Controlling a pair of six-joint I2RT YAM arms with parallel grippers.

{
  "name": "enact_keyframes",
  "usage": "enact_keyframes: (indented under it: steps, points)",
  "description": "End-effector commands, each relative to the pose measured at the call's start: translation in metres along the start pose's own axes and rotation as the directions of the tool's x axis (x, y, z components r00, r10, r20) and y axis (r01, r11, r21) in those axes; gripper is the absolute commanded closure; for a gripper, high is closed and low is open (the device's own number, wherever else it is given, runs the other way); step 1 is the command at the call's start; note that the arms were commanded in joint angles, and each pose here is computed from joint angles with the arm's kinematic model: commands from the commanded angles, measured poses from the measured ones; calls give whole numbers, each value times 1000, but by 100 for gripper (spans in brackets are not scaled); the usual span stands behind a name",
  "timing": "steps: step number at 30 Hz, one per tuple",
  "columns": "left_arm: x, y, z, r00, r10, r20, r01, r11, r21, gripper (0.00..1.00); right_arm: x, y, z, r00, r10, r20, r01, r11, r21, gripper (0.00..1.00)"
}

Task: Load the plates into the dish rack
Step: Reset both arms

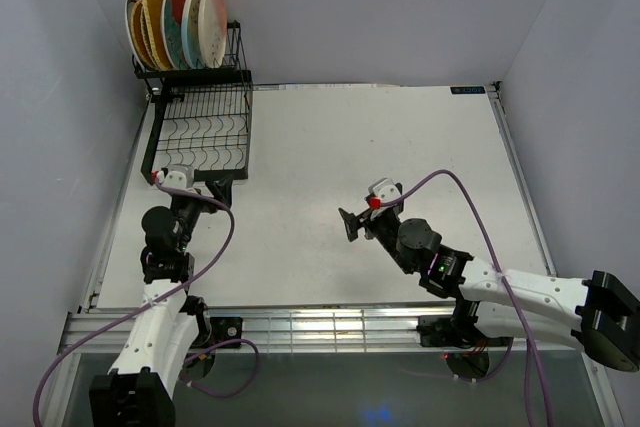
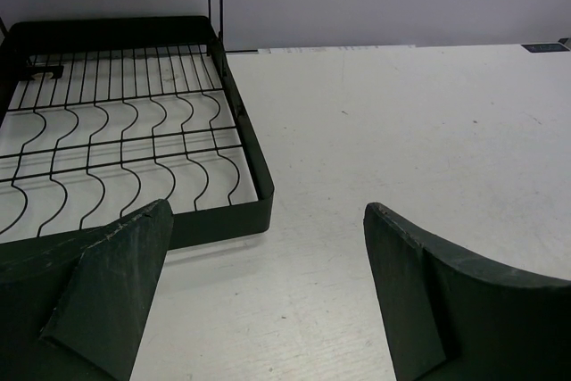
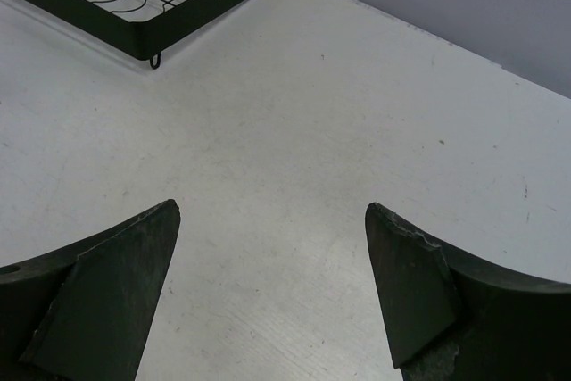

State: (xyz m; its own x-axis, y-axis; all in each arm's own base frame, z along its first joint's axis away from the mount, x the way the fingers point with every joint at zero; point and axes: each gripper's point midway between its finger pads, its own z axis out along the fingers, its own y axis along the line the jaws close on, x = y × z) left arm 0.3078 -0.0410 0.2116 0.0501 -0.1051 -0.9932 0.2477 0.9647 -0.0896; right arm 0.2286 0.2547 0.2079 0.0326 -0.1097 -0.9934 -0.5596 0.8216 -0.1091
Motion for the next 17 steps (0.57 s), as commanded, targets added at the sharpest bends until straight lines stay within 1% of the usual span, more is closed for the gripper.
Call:
enact_keyframes:
  steps: [1, 15, 17]
  points:
    - [-1, 4, -1, 1000, 17, 9, -17, 1000, -18, 2, -19, 0, 5, 998, 18, 56, -19, 1000, 7, 10]
    - [5, 5, 1, 1000, 8, -15, -8, 1000, -20, 2, -19, 0, 6, 998, 19, 55, -20, 1000, 6, 10]
    - [6, 5, 2, 1000, 7, -16, -7, 1000, -19, 2, -21, 4, 6, 998, 20, 60, -19, 1000, -11, 10]
